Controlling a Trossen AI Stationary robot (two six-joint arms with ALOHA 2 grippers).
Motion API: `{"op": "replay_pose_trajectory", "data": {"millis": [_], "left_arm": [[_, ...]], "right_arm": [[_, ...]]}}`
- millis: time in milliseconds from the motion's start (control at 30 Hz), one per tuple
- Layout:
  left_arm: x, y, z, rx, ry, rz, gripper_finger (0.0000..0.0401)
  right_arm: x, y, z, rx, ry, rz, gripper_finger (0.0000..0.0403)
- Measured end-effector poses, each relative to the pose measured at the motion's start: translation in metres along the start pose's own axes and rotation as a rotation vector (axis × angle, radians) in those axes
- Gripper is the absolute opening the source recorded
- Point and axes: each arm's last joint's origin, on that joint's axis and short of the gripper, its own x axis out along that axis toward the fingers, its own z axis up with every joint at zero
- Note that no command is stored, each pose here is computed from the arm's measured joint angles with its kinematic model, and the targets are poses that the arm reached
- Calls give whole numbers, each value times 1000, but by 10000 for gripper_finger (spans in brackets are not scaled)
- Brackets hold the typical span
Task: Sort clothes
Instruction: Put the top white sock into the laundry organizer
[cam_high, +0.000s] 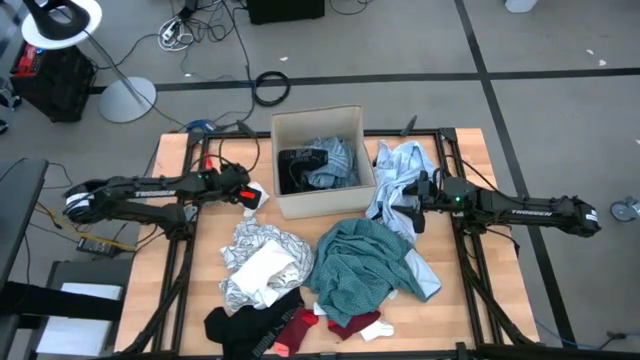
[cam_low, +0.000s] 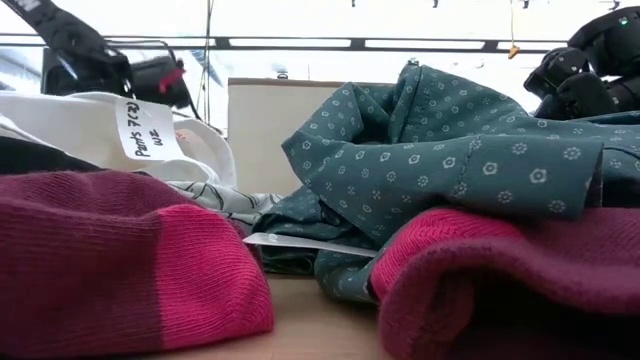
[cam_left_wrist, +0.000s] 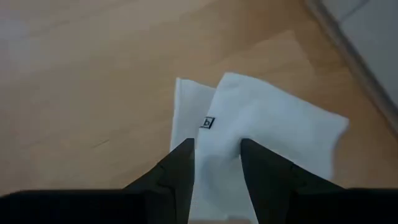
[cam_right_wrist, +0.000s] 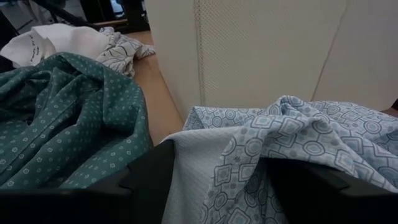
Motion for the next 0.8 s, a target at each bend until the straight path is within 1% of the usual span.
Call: {"op": "replay_pose_trajectory", "data": {"millis": [67,133,167,233,267,367,500,633,733,800], "left_arm": [[5,-1,-2,-18,27,-9,133],[8,-2,-4,-30,60,-8,112],[8,-2,-3,-19,64,-6,91],[5,-4,0,23,61,-15,35],[2,-6,3,36,51,-25,19],[-13,-10,16,43,20,-48,11],[-49,-14,38,83,-7,-31,4],[-95,-18,63,109,-89,-22,2],[-132,-22,82,128,-204,-54,2],[-155,-25,93,147,-270,-95,1]], "right_arm": [[0,0,0,0,-2,0,254],[0,0,0,0,-3,0,254],[0,0,0,0,-3,0,254],[0,0,0,0,-3,0,254],[0,0,0,0,-3,0,254],[0,0,0,0,-4,0,254],[0,0,0,0,-4,0,254],[0,0,0,0,-4,0,254],[0,0,1,0,-5,0,254],[0,0,0,0,-5,0,254]]}}
